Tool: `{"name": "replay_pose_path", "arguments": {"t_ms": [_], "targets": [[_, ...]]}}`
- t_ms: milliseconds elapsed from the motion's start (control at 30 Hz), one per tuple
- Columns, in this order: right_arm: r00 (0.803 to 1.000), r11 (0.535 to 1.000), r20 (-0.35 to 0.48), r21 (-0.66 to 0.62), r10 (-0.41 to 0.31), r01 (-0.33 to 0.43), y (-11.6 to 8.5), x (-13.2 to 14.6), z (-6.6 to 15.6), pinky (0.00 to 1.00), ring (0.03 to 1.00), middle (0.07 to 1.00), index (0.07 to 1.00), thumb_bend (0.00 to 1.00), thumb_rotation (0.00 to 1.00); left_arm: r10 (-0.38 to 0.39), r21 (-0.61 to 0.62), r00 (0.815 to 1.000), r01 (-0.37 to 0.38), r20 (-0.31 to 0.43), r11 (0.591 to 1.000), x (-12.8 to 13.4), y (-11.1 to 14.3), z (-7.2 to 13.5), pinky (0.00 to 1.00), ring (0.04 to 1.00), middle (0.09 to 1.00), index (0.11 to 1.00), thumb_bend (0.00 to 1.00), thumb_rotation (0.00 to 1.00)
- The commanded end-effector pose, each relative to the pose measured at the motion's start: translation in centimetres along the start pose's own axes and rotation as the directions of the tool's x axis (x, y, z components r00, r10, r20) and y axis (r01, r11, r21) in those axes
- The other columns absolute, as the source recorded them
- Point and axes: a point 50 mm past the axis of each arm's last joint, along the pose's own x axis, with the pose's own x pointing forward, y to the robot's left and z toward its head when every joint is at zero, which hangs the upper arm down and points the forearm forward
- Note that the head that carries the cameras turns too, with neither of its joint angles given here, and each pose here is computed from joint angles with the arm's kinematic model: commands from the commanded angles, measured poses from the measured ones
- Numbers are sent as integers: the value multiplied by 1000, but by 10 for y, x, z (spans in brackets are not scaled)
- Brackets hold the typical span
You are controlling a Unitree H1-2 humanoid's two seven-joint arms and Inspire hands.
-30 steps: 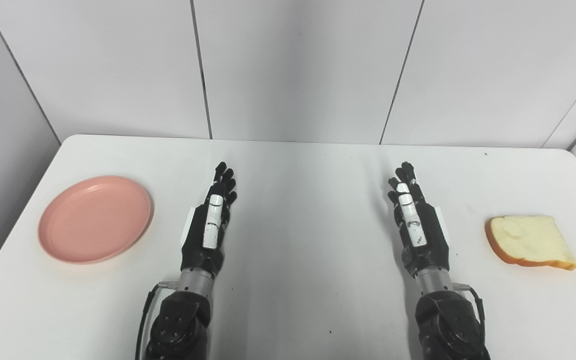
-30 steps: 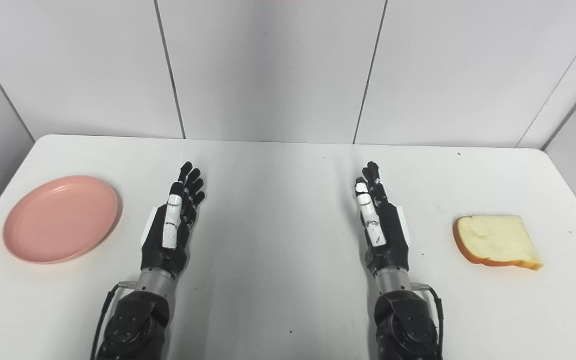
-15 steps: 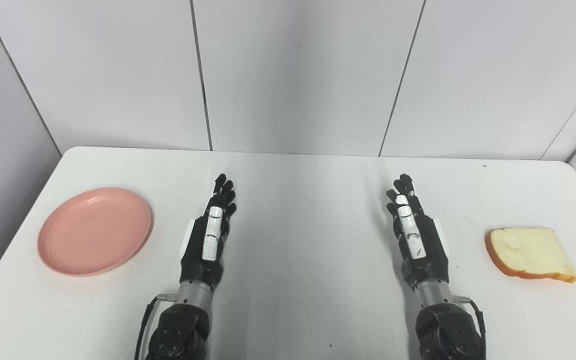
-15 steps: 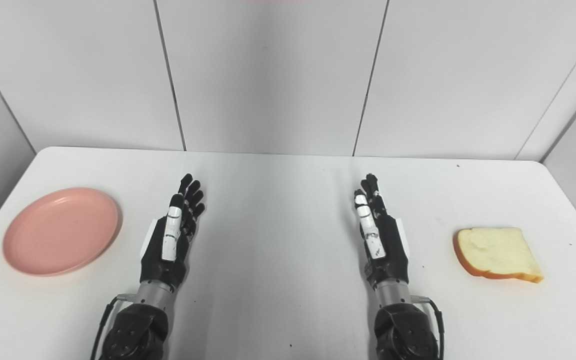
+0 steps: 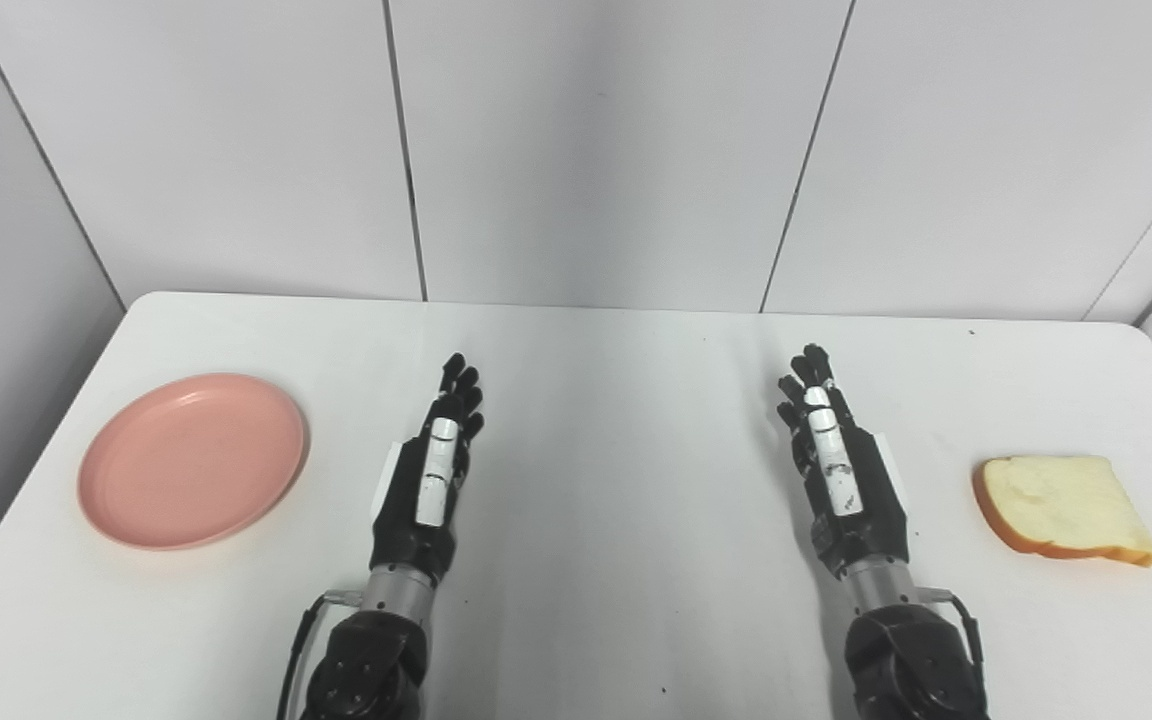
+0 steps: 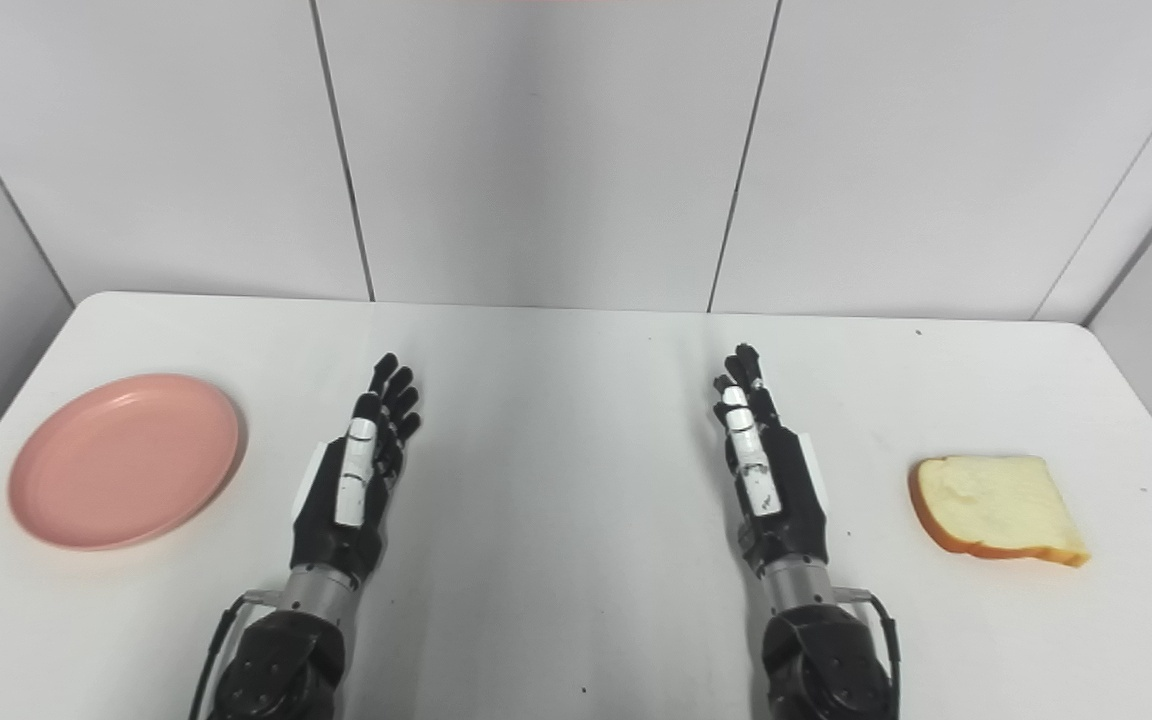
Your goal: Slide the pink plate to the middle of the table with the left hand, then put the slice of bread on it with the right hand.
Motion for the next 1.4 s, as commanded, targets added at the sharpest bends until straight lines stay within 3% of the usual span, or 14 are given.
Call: {"name": "replay_pose_path", "arguments": {"t_ms": [0, 167, 467, 667, 933, 1233, 1367], "targets": [[997, 1000, 77, 7, 13, -13, -8, 6, 10, 1000, 996, 998, 995, 559, 807, -20, -10, 996, 21, 84, 1000, 16, -14, 18, 1000, 1000, 1000, 1000, 637, 1000], [998, 1000, 59, 1, 2, -2, -22, 6, 9, 1000, 1000, 1000, 1000, 535, 838, 3, -28, 994, 0, 113, 1000, 26, -11, 21, 1000, 1000, 1000, 1000, 695, 997], [999, 1000, 44, -9, 6, -6, -27, 5, 15, 1000, 1000, 1000, 1000, 498, 880, 27, 23, 987, -31, 160, 999, 37, -1, 36, 954, 971, 964, 959, 719, 960], [999, 1000, 29, 3, -31, 31, -28, 4, 18, 1000, 991, 992, 993, 590, 840, 82, 23, 977, -89, 197, 996, 42, 20, 53, 931, 941, 916, 947, 676, 999], [999, 1000, 29, -1, -24, 24, -31, 5, 19, 1000, 987, 987, 984, 560, 860, 171, 7, 965, -176, 198, 984, 51, 60, 73, 885, 906, 884, 903, 718, 1000], [999, 999, 29, 0, -32, 32, -33, 4, 24, 986, 968, 972, 964, 590, 850, 280, 4, 930, -289, 240, 957, 52, 103, 85, 725, 768, 766, 814, 744, 1000], [999, 999, 30, 5, -37, 37, -36, 3, 25, 969, 958, 962, 951, 584, 833, 349, 12, 899, -365, 264, 931, 49, 125, 91, 656, 699, 709, 753, 759, 1000]]}}
